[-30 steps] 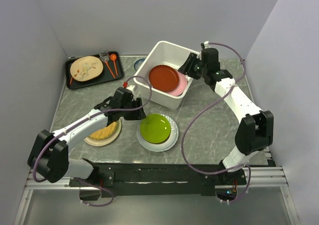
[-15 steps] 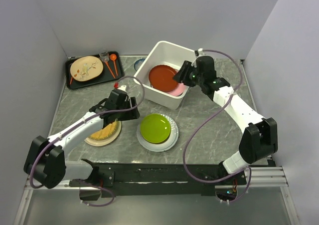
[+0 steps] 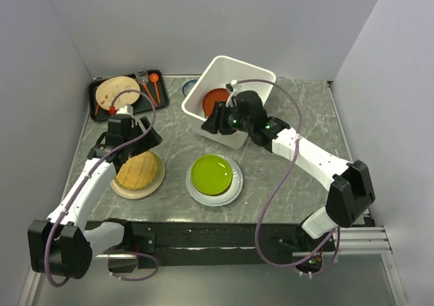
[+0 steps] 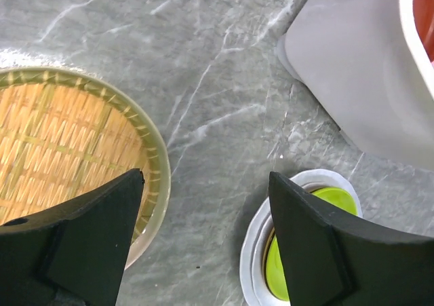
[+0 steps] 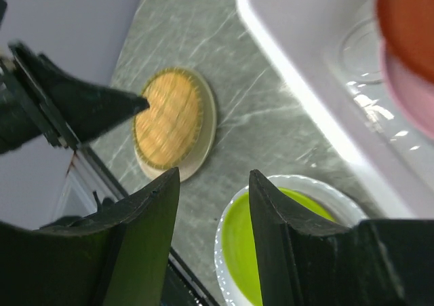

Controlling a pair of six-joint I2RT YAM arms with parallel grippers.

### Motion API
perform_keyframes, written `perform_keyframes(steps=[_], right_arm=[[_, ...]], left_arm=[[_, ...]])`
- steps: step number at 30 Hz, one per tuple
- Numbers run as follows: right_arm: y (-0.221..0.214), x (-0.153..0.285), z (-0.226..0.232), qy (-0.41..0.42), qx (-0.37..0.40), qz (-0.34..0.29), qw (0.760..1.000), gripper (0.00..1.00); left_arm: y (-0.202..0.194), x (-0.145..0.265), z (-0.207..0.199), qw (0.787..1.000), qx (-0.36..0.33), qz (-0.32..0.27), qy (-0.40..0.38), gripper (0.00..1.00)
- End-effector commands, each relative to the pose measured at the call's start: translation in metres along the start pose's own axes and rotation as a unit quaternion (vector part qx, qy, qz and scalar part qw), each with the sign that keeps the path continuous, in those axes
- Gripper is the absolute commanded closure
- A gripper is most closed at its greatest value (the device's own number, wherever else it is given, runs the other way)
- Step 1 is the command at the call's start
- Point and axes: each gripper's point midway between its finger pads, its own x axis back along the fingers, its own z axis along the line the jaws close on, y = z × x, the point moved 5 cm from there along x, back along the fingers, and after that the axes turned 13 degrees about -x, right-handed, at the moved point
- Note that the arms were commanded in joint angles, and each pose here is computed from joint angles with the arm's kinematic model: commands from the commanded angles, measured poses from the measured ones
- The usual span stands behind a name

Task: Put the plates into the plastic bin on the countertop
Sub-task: Pick up the plate at the center of the board.

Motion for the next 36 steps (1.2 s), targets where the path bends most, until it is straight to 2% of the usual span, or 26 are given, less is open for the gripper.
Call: perform_keyframes(steps=[1, 7, 15, 22, 36], right_arm=[[-0.023, -0.023, 0.007, 0.031, 0.004, 0.029, 0.999, 0.47], [-0.065, -0.057, 0.025, 0.047, 0.016, 0.089, 0.995, 0.47], [-0.122, -0.1, 0.028, 0.057, 0.009, 0.165, 0.985, 0.48], [-0.145, -0.123, 0.038, 0.092, -0.007, 0.189, 0.978, 0.48], [-0.17, -0.166, 0.034, 0.092, -0.033, 0.22, 0.971, 0.5]], left_arm=[[0.022, 0.02, 0.002, 0.999, 0.011, -0.027, -0.024, 0.2], [0.042, 0.04, 0.024, 0.997, 0.04, -0.068, -0.019, 0.18], [0.049, 0.058, 0.058, 0.994, 0.073, -0.081, -0.031, 0.17], [0.042, 0.061, 0.076, 0.991, 0.092, -0.078, -0.057, 0.17], [0.033, 0.057, 0.086, 0.99, 0.094, -0.072, -0.072, 0.17]])
